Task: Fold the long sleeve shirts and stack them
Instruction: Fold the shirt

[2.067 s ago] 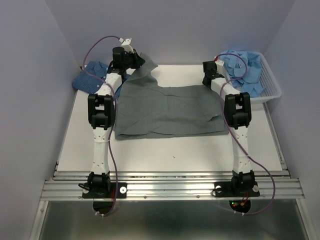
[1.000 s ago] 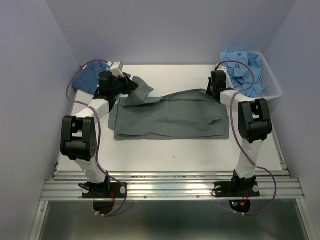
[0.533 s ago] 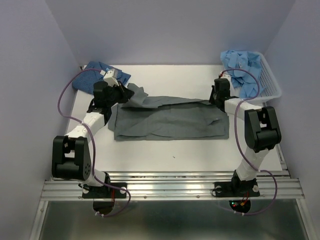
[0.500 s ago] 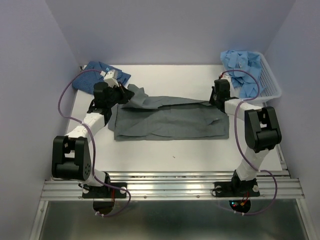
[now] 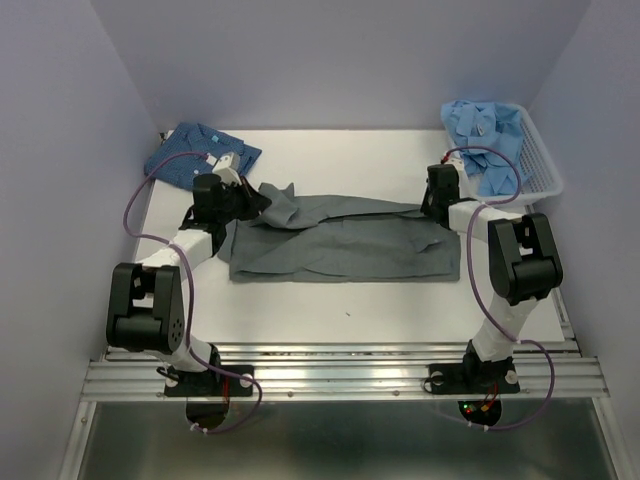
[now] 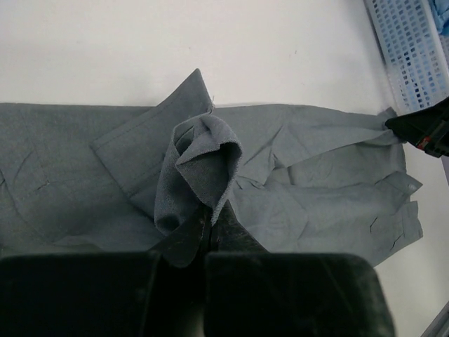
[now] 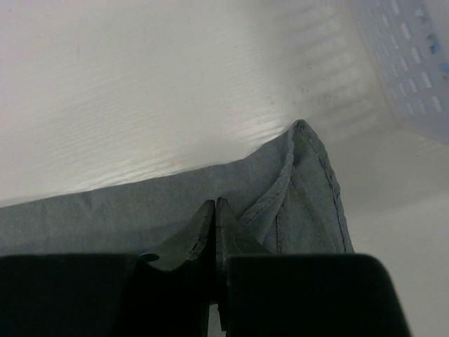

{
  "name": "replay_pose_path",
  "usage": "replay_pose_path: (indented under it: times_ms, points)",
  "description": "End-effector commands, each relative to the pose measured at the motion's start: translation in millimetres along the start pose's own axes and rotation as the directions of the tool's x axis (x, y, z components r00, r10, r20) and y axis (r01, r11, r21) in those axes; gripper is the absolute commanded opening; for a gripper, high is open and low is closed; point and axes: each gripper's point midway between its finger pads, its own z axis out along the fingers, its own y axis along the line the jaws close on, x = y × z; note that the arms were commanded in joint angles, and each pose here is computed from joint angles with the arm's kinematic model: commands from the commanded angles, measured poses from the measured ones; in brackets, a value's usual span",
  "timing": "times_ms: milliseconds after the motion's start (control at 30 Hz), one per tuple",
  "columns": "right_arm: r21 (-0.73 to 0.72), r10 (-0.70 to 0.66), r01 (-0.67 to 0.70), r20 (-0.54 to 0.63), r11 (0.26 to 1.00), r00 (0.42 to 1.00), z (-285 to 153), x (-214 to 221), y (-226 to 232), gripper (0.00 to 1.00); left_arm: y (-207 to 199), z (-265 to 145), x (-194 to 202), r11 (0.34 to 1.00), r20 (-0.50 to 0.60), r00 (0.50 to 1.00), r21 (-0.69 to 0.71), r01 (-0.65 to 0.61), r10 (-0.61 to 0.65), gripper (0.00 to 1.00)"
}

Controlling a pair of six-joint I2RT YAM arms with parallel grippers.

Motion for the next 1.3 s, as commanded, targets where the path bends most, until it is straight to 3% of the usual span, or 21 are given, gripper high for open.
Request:
replay_pose_path:
  times_ms: [0, 233, 367, 500, 800, 833, 933, 1000, 1067, 1100, 1267]
  points:
    - [0.093, 0.016, -0.026, 0.106, 0.995, 0.994, -2.3, -31.8, -13.8, 0.07, -7.0, 8.6, -7.1, 0.999, 0.009, 1.0, 0.05, 0.015, -0.015, 0.0]
    - [-0.045, -0.053, 0.068, 0.278, 0.997, 0.959, -27.2, -112.1, 18.0, 0.08, -10.6, 13.5, -12.7, 0.997, 0.015, 1.0, 0.069, 0.016, -0.017, 0.0]
    - [-0.043, -0.092, 0.113, 0.338, 0.993, 0.937, -32.2, -129.0, 19.8, 0.08, -9.3, 13.8, -11.8, 0.998, 0.015, 1.0, 0.065, 0.014, -0.015, 0.0]
    - [-0.022, -0.162, 0.177, 0.313, 0.984, 0.936, -29.1, -113.9, 13.7, 0.09, -7.4, 13.6, -8.2, 0.998, 0.009, 1.0, 0.061, 0.015, -0.015, 0.0]
    - [0.058, -0.172, 0.164, 0.198, 0.985, 0.965, -24.1, -47.5, -19.0, 0.15, -6.4, 14.0, -4.6, 0.998, -0.001, 1.0, 0.064, 0.011, -0.011, 0.0]
    - [0.077, -0.167, 0.155, 0.188, 0.985, 0.968, -24.7, -42.4, -23.9, 0.18, -7.0, 13.9, -4.4, 0.998, -0.003, 1.0, 0.066, 0.013, -0.012, 0.0]
    - [0.181, -0.099, 0.072, 0.148, 0.981, 0.984, -31.3, -26.9, -46.9, 0.41, -8.1, 14.1, -4.3, 0.997, -0.006, 1.0, 0.073, 0.01, -0.009, 0.0]
    - [0.214, -0.042, 0.013, 0.13, 0.977, 0.991, -38.2, -17.6, -55.6, 0.7, -9.7, 14.4, -4.3, 0.997, -0.012, 1.0, 0.082, 0.007, -0.006, 0.0]
    - [0.188, -0.017, -0.01, 0.142, 0.982, 0.99, -49.9, -21.3, -54.5, 0.84, -12.3, 15.1, -5.4, 0.995, -0.016, 1.0, 0.097, -0.002, 0.003, 0.0]
    - [0.159, 0.002, -0.024, 0.138, 0.987, 0.99, -52.5, -18.7, -50.7, 1.0, -13.6, 16.1, -3.5, 0.994, -0.025, 1.0, 0.111, -0.006, 0.009, 0.0]
    - [0.123, 0.042, -0.06, 0.146, 0.991, 0.988, -66.9, -24.5, -47.8, 1.0, -42.9, 17.6, -1.9, 0.956, -0.061, 0.987, 0.264, -0.13, 0.151, 0.0]
